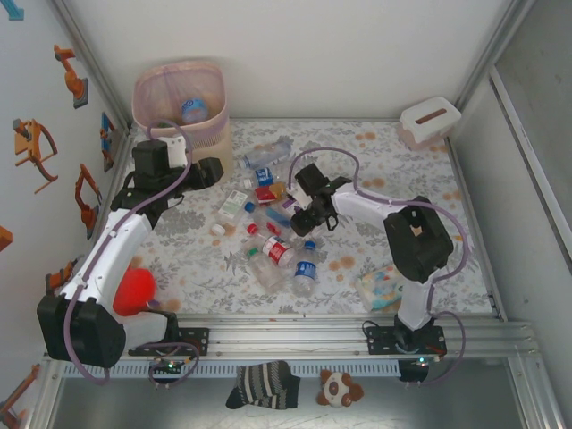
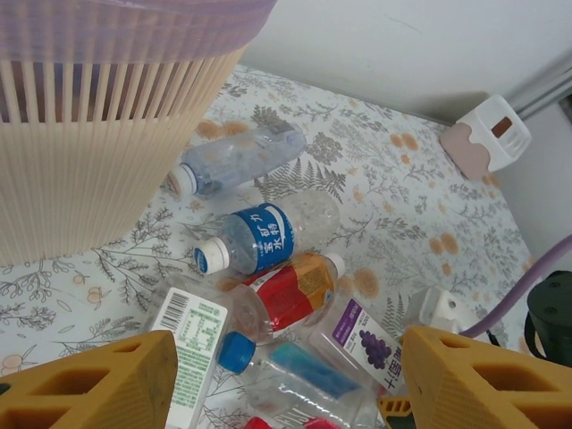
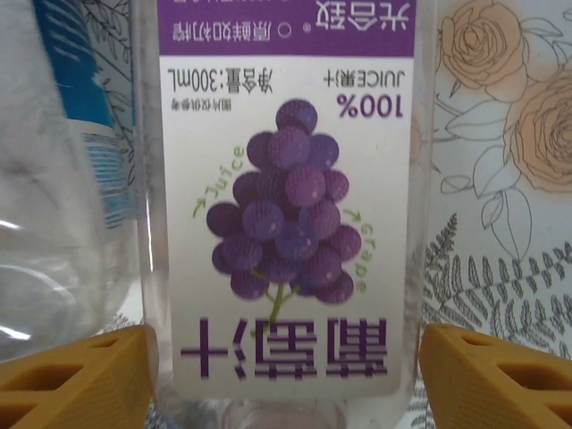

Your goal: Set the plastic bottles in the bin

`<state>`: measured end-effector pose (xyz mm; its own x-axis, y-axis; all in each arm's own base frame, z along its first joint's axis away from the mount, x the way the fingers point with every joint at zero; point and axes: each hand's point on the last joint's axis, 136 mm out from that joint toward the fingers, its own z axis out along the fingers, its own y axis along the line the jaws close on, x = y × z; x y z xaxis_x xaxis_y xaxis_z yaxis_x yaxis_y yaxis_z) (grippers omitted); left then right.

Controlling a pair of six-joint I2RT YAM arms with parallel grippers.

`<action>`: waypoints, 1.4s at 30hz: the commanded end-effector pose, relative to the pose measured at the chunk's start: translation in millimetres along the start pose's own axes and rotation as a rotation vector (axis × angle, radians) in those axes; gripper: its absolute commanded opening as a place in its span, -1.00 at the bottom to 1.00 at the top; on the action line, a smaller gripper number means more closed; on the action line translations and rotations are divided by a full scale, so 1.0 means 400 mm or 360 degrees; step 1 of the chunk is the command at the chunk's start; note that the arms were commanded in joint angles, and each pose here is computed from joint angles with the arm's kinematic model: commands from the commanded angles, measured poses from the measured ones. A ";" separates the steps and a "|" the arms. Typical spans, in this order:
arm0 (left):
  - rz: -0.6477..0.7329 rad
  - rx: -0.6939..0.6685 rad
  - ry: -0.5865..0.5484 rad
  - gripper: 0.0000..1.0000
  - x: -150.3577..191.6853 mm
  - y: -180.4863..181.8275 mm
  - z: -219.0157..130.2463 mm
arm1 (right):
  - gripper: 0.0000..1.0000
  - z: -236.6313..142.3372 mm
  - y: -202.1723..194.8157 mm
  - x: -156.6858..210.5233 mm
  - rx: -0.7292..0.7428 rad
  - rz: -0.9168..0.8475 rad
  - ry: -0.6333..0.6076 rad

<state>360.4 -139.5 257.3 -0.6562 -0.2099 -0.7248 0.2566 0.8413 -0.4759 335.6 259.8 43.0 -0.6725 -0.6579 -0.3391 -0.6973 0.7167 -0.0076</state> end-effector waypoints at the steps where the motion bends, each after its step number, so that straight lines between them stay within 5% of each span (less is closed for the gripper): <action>1: 0.0010 -0.0003 -0.0012 0.34 0.004 -0.005 -0.020 | 0.51 -0.002 -0.010 -0.030 0.0046 -0.0048 -0.0034; 19: 0.0002 0.0025 -0.0035 0.34 -0.007 -0.017 -0.026 | 0.26 -0.020 -0.012 -0.034 0.0062 -0.0053 -0.0073; 30: -0.0010 0.0115 -0.0065 0.35 -0.030 -0.055 -0.038 | 0.08 -0.155 -0.020 -0.050 0.0133 -0.0052 -0.0254; 42: 0.0104 0.0595 0.0062 0.59 -0.033 -0.227 -0.024 | -0.01 -0.387 0.020 -0.122 0.0213 -0.0436 -0.0717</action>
<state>347.2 -185.7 290.2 -0.6724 -0.1717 -0.7200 0.4307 0.7004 -0.5692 323.7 256.7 181.2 -0.4118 -0.6517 -0.6369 -0.7506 0.6389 -0.1683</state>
